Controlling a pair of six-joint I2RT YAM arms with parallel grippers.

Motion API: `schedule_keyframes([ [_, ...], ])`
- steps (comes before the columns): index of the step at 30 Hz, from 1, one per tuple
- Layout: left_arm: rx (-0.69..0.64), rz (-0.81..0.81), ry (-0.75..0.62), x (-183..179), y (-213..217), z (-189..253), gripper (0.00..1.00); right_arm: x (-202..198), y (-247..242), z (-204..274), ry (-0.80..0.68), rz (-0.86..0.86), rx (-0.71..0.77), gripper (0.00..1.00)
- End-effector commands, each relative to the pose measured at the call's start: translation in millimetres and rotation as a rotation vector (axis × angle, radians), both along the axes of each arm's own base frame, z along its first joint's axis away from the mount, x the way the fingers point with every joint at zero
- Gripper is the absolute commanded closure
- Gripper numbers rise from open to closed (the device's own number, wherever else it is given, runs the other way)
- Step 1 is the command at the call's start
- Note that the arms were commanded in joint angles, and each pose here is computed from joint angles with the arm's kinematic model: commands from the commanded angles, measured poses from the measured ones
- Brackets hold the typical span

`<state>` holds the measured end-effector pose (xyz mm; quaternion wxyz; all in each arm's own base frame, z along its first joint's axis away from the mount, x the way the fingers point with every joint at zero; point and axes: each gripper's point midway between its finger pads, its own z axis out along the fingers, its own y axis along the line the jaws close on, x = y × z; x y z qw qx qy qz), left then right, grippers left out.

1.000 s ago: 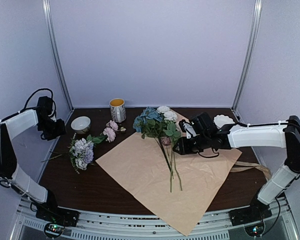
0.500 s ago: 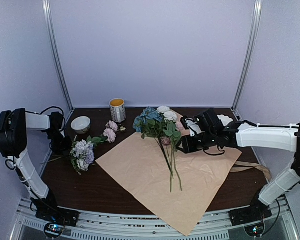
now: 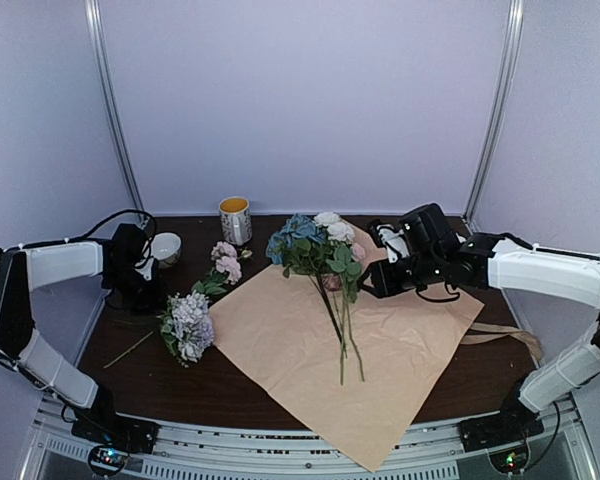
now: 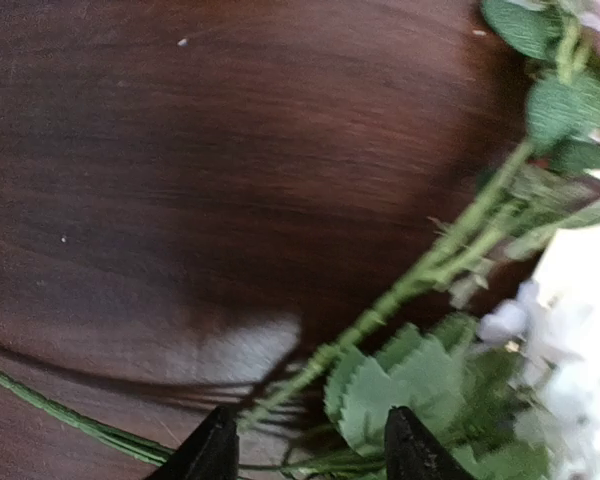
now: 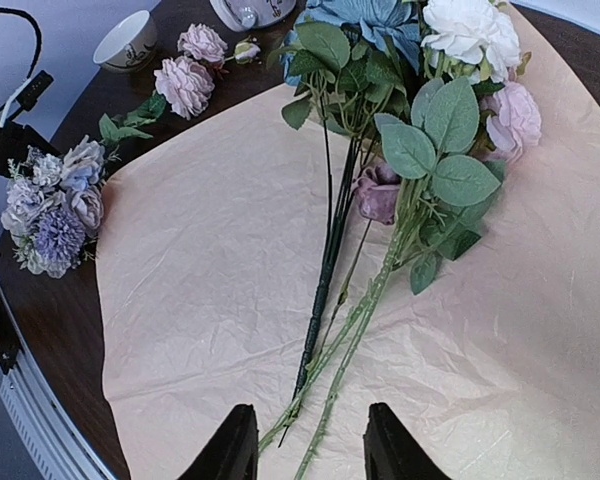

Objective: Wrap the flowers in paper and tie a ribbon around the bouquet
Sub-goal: Adjust the fake flower at the corner of the board, then pick up the fake flower from the corner of the board.

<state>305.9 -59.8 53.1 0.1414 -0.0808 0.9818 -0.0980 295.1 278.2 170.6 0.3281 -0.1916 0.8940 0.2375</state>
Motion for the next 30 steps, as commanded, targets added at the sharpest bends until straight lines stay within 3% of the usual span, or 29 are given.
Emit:
schedule_keyframes([
  [1, -0.014, -0.051, -0.063, 4.4, -12.5, 32.6, 0.45, 8.0, -3.6, 22.9, -0.052, -0.013, -0.004, 0.62],
  [7, 0.061, -0.103, -0.146, 39.9, -7.7, 65.1, 0.42, 9.9, -1.7, 24.8, -0.044, -0.011, -0.005, 0.62],
  [15, -0.009, -0.223, -0.125, 102.5, -36.2, 52.8, 0.34, 10.1, -9.0, 18.3, -0.041, -0.038, -0.033, 0.61],
  [21, -0.015, -0.322, -0.146, 131.6, -66.8, 47.3, 0.34, 9.3, -12.5, 8.1, -0.019, -0.046, -0.063, 0.61],
  [30, -0.042, -0.344, -0.07, 146.0, -80.9, 8.0, 0.43, 10.0, -16.0, 9.2, -0.025, -0.057, -0.075, 0.6],
])
